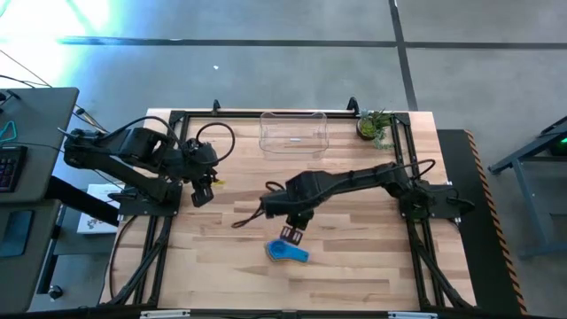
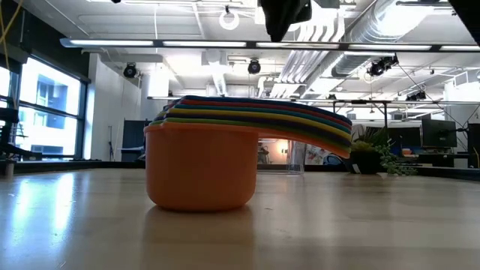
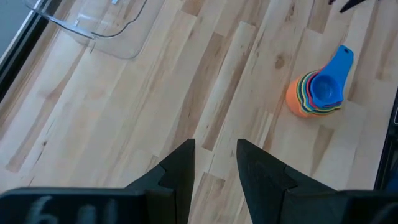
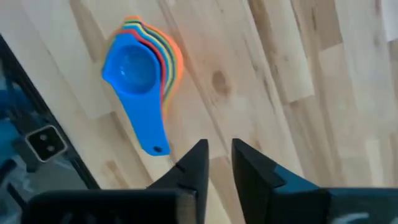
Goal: Nest measuring cups in basket
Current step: Put the nest measuring cups into the transparent bin
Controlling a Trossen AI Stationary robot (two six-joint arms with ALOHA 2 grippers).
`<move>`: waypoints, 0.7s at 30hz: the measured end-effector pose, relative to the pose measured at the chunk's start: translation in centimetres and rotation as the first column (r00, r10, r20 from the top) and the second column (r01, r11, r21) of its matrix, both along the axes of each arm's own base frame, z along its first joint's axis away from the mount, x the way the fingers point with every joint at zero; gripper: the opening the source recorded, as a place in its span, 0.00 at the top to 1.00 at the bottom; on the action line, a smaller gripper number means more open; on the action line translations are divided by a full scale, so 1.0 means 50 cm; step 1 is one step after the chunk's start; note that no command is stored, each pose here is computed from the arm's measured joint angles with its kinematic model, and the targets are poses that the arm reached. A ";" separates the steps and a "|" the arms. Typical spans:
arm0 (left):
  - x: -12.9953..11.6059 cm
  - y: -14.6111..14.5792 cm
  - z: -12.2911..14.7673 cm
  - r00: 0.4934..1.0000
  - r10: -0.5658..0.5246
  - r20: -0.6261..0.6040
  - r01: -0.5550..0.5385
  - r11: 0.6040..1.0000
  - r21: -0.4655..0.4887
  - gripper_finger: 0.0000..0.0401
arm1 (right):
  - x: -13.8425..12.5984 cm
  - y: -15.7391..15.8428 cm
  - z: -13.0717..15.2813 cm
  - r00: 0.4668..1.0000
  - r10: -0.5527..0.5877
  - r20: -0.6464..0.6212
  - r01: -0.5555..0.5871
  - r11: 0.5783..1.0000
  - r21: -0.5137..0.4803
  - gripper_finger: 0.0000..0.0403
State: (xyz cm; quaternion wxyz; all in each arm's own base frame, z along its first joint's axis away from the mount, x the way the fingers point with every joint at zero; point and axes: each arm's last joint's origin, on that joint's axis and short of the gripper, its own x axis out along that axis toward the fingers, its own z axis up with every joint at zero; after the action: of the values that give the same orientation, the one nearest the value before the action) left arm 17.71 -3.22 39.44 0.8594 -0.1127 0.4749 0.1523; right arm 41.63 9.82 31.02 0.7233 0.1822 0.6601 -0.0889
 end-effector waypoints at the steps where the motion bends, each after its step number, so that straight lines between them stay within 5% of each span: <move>1: 0.000 0.000 0.000 1.000 0.001 0.000 -0.001 1.000 0.002 0.72 | 0.001 -0.009 0.000 1.000 0.011 -0.001 -0.011 1.000 -0.001 0.82; 12: 0.000 0.000 0.000 0.999 0.032 0.006 -0.032 0.999 -0.011 0.72 | 0.011 -0.108 0.014 0.987 0.156 0.046 -0.157 0.987 0.037 0.55; 21: 0.000 0.000 0.000 0.998 0.058 0.010 -0.058 0.998 -0.026 0.72 | -0.032 -0.176 0.093 0.956 0.240 0.170 -0.244 0.970 0.003 0.51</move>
State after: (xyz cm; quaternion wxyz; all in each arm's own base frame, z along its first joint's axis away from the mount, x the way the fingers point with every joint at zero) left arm 17.71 -3.20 39.44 0.8555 -0.1382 0.4689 0.1706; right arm 40.01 1.05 35.69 0.7797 0.1157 0.6149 0.0241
